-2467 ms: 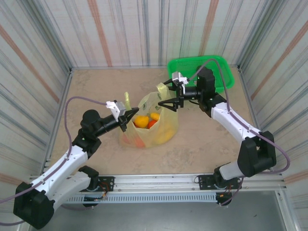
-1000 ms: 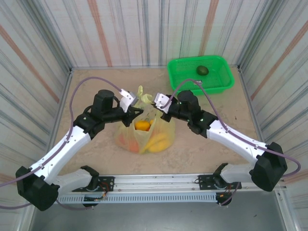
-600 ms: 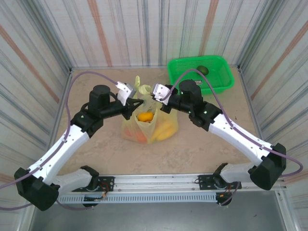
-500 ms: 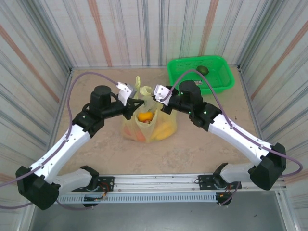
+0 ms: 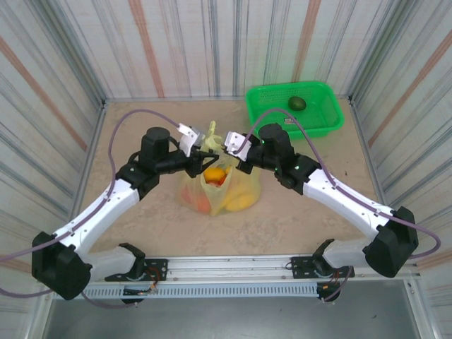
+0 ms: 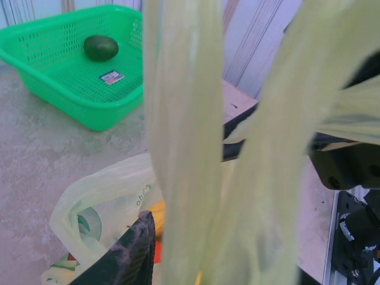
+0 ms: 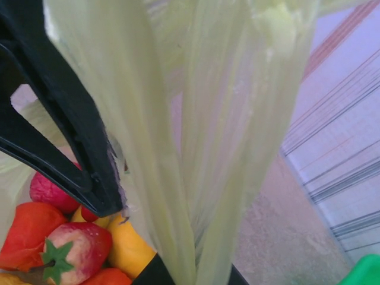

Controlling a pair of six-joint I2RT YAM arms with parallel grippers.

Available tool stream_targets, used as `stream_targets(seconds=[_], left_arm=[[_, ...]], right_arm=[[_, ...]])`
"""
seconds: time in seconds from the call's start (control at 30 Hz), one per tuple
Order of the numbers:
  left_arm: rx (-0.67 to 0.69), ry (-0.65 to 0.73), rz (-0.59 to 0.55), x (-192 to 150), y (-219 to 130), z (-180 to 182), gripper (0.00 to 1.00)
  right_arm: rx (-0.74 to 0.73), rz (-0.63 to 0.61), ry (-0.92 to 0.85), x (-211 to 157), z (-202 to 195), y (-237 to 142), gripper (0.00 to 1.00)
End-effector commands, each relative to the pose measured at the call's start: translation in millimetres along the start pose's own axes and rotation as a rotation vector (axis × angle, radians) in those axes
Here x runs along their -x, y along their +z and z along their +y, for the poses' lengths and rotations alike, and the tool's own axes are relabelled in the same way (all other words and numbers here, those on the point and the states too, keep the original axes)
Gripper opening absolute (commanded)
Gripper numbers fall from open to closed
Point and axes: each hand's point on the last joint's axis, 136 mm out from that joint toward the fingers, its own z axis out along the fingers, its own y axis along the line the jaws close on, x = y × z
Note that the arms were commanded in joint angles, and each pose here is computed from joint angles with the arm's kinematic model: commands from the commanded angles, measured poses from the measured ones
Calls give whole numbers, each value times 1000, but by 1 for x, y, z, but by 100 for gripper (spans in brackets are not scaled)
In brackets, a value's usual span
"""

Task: Place the fake fruits into the plastic bag and tie a complex knot

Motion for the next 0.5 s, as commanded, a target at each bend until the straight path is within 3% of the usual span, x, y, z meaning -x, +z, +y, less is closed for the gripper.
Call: stream_targets(seconds=[0.0,0.2,0.33,0.47], left_arm=[[-29,27,-86,12,-9,-5,39],[-32,42,-109,10,-10,-6,40],[-39,65,-120,9,-11,-7,58],[-49,72,-123,10,-13,-9,65]], right_arm=[[16,-24,32,2,1,2,0],[36,-22,42,4,4,8,0],[60,-8,26,4,12,17,0],[76,22,5,1,19,26,0]])
